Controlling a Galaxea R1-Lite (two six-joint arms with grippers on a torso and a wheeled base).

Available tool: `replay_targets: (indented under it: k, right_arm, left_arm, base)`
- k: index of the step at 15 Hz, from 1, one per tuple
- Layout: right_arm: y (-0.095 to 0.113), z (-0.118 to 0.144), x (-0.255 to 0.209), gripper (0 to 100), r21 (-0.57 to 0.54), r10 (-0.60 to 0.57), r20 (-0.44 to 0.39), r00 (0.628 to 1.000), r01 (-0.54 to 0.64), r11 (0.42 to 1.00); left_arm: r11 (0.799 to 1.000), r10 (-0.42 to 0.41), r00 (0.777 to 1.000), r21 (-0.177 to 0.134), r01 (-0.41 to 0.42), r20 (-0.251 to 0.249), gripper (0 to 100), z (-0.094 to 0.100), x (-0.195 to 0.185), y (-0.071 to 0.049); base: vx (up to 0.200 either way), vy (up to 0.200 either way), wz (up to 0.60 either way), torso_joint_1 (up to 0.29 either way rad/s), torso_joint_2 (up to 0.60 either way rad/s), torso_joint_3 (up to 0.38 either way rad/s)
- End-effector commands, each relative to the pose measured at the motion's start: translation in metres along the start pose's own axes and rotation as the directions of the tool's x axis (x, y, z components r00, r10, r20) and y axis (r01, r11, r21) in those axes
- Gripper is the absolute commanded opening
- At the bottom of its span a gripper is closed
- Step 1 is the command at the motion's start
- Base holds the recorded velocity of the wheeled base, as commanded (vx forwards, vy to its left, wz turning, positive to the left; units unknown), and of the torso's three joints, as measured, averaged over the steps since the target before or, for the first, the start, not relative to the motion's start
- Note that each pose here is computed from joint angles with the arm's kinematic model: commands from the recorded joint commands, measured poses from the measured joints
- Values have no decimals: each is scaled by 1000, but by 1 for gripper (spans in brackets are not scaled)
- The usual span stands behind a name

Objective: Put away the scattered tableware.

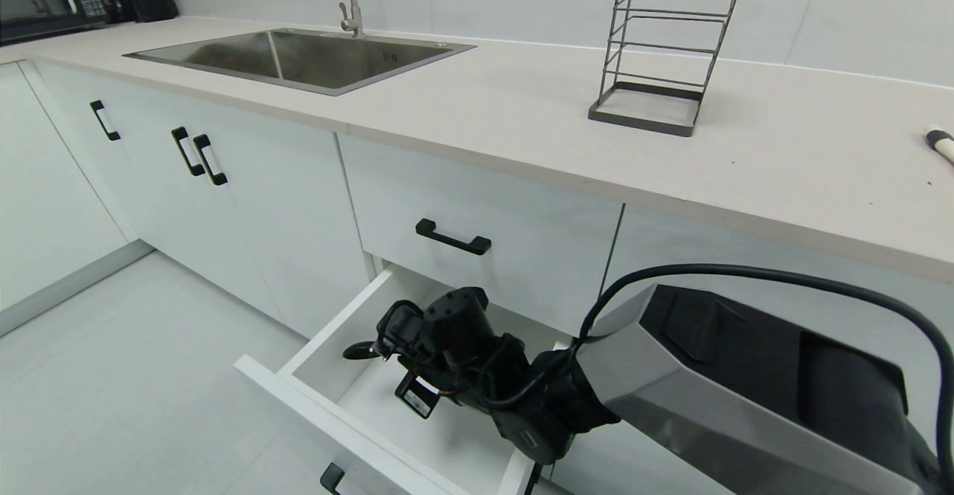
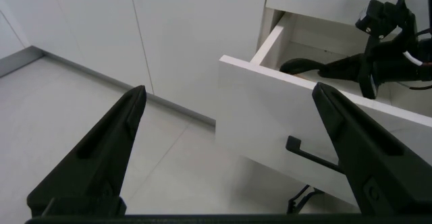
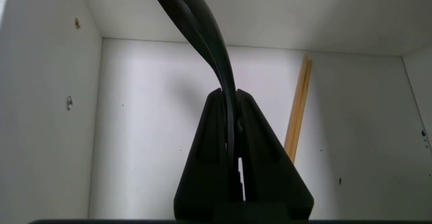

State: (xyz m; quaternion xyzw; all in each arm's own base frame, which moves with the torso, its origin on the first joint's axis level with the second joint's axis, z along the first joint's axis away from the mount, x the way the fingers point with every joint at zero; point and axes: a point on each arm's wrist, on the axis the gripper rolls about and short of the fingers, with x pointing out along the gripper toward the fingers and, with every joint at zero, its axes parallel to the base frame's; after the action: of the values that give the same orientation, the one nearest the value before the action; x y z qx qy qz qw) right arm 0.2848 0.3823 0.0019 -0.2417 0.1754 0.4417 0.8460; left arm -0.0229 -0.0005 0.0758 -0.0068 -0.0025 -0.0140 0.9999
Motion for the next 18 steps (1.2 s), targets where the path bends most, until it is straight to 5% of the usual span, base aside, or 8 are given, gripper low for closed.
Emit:
replay_targets:
  k: [1,18]
  right_arm:
    - [1,-2,2,0,-1,1,-5,1000,-1,1000]
    - [4,-25,26,0,-12,3,-43,999,-4,1000]
  left_arm:
    - [1000,0,1000,0,0,-1,100,0,0,0]
    - [1000,0,1000,0,0,-1,100,0,0,0]
  base:
    - [0,0,0,0,0,0]
    - [0,0,0,0,0,0]
